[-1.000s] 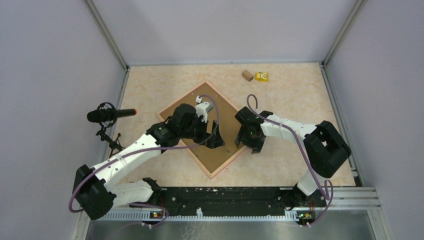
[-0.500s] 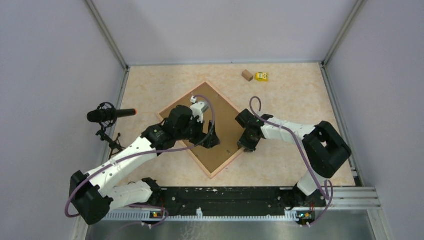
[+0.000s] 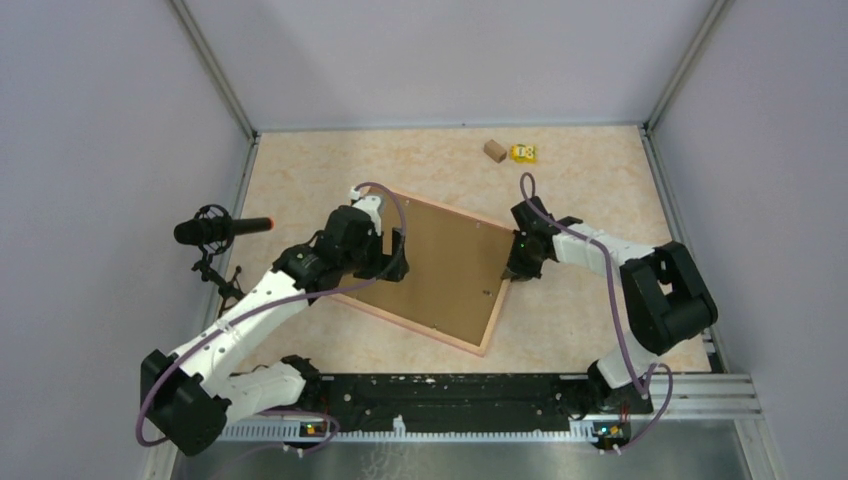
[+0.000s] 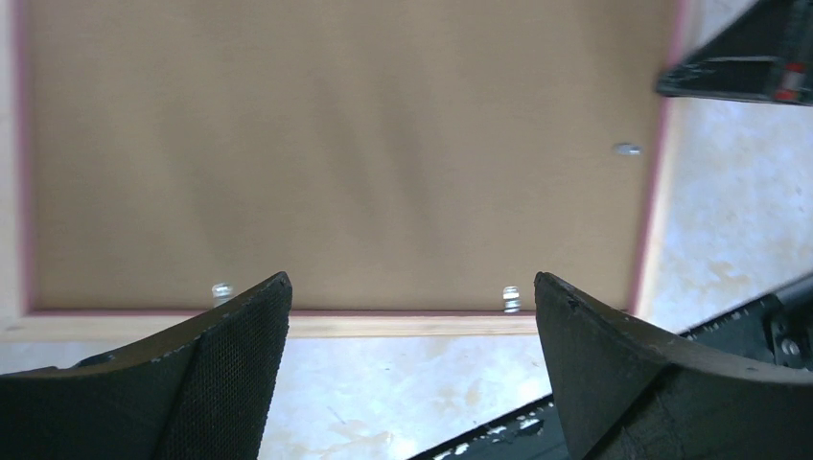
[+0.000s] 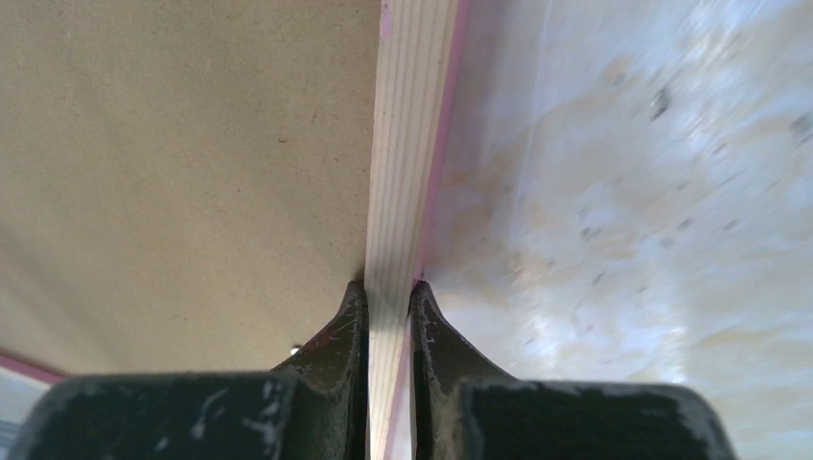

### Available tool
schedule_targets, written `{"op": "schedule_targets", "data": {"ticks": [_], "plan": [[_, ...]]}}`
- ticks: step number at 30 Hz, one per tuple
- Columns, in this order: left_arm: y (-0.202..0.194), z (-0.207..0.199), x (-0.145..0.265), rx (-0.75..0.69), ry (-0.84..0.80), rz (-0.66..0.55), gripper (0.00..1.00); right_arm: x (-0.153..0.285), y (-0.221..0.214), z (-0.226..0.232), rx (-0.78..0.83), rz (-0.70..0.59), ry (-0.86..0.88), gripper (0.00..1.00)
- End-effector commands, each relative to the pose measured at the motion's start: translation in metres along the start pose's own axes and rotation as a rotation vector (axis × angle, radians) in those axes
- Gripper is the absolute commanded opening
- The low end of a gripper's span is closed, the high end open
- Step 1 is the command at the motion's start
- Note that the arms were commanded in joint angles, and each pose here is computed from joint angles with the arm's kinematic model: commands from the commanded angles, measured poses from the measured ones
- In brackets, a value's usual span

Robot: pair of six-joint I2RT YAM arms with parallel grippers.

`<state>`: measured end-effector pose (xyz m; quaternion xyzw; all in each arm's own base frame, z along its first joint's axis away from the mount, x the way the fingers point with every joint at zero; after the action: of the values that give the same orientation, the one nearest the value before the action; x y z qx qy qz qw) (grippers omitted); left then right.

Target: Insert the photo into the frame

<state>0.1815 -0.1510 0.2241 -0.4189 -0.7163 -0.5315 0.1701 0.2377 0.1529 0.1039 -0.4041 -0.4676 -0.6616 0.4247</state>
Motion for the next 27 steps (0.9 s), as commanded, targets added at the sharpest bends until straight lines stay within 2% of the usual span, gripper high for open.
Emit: {"op": "schedule_targets", "data": {"ticks": [1, 8, 13, 14, 18, 21, 27], "plan": [[0.016, 0.029, 0.0, 0.085, 0.128, -0.021, 0.99, -0.016, 0.013, -0.047, 0.283, 0.007, -0.298, 0.0], [0.01, 0.091, -0.027, 0.304, 0.22, 0.091, 0.99, -0.009, 0.052, -0.044, 0.56, -0.081, -0.367, 0.0], [0.004, 0.116, -0.046, 0.368, 0.244, 0.173, 0.98, -0.011, 0.064, -0.034, 0.551, -0.096, -0.31, 0.0], [0.004, 0.12, -0.049, 0.36, 0.264, 0.188, 0.98, -0.008, 0.067, -0.031, 0.526, -0.102, -0.308, 0.05], [0.003, 0.131, -0.058, 0.36, 0.318, 0.251, 0.98, 0.006, 0.061, -0.024, 0.382, -0.106, -0.273, 0.55], [-0.002, 0.133, -0.064, 0.366, 0.307, 0.256, 0.98, 0.014, 0.05, -0.019, 0.27, -0.094, -0.206, 0.59], [-0.006, 0.135, -0.071, 0.382, 0.286, 0.287, 0.98, 0.016, 0.027, -0.013, 0.063, -0.054, -0.135, 0.56]]}}
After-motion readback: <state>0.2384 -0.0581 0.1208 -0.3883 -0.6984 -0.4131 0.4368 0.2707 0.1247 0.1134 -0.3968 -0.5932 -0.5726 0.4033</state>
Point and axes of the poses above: each gripper's point midway between its finger pads, its own x axis back along the fingers, its own z axis along the line the jaws close on, y = z × x, the point moved 9 cm from there along x, back along the fingers, and after that the axes turned 8 degrees about x, right-handed, at the moved point
